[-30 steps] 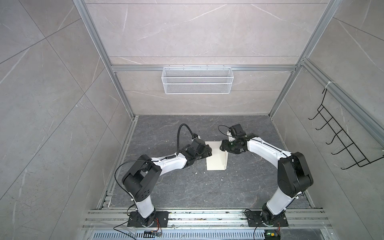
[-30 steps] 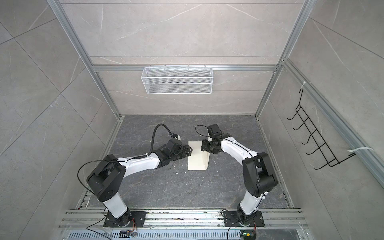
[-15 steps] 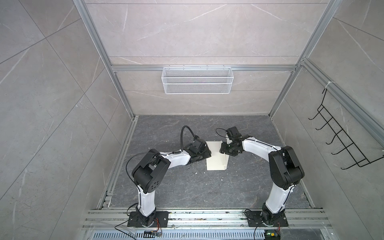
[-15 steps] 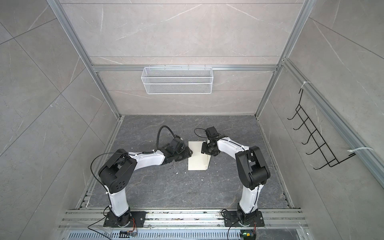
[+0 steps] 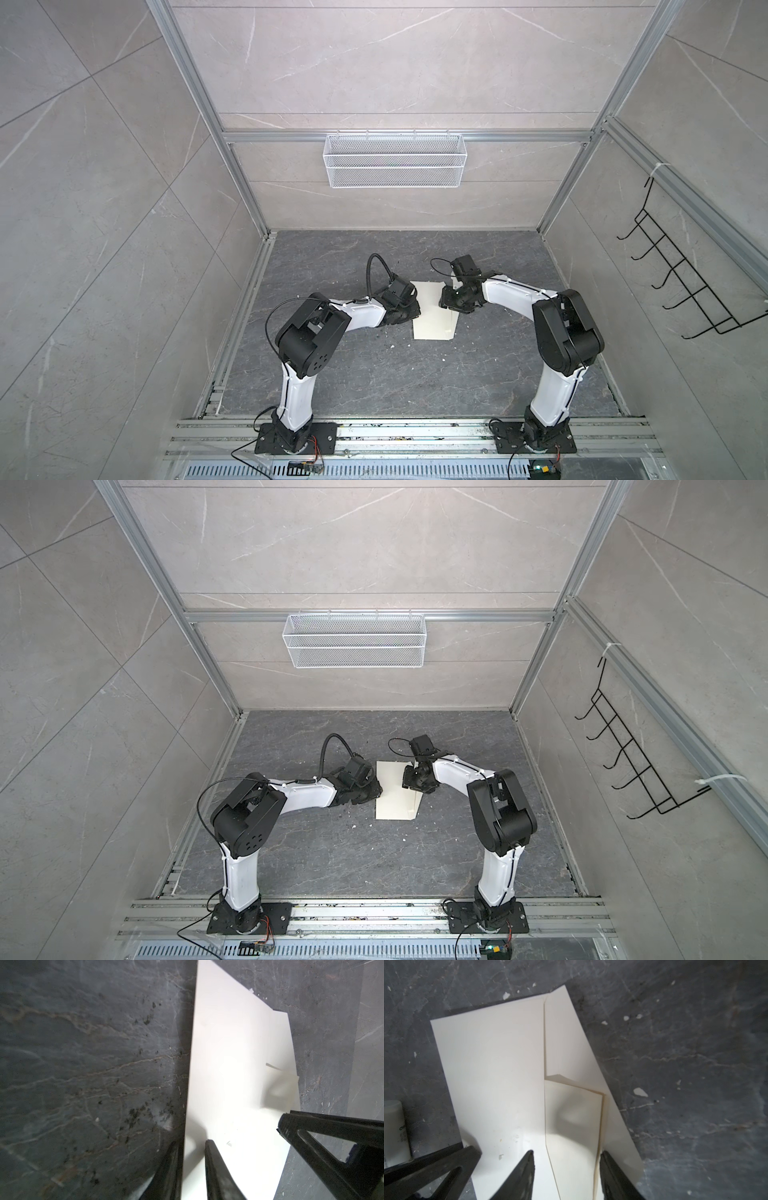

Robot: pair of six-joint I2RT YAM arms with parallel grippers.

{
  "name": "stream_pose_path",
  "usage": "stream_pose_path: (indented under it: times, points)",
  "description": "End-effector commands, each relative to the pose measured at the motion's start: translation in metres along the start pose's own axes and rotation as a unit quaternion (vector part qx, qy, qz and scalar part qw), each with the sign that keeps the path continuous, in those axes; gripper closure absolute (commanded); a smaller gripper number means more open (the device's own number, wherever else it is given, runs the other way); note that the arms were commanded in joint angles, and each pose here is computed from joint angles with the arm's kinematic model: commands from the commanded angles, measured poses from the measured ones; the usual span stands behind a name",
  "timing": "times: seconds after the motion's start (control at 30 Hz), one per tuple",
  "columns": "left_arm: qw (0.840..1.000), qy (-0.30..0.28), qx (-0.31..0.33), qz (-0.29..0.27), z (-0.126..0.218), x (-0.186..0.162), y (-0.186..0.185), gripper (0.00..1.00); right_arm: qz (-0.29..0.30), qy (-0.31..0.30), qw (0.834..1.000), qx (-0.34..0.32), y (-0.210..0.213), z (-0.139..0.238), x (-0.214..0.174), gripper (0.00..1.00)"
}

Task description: Place the letter into the envelope and seal it

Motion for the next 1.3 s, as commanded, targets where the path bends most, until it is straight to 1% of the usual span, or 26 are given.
stream_pose_path:
  times: [0.0, 0.2, 0.5, 1.27]
  points:
    - [1.0, 0.002, 0.0, 0.004, -0.002, 0.006, -0.003, 0.8, -0.008, 0.012, 1.0, -0.002, -0.002, -0.009, -0.007, 0.47]
    - [1.0, 0.013, -0.002, 0.009, -0.007, 0.002, -0.001, 0.84, -0.011, 0.016, 1.0, 0.006, -0.001, -0.013, -0.008, 0.48]
    - [1.0, 0.028, -0.003, 0.013, -0.014, -0.002, 0.001, 0.87, -0.021, 0.022, 0.999, 0.024, 0.002, -0.02, -0.009, 0.5]
    - [0.999, 0.036, -0.003, 0.022, -0.018, -0.004, 0.002, 0.87, -0.036, 0.036, 0.998, 0.047, 0.022, -0.036, -0.022, 0.52]
Point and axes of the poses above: each gripper's point midway between its finger pads, its own z axis back along the fingers, its own y axis along the line the jaws close on, x = y × z, the point moved 7 cm from there along z, back along the fingers, and after that the axes turned 2 degrees about -z, right-handed, at the moved point
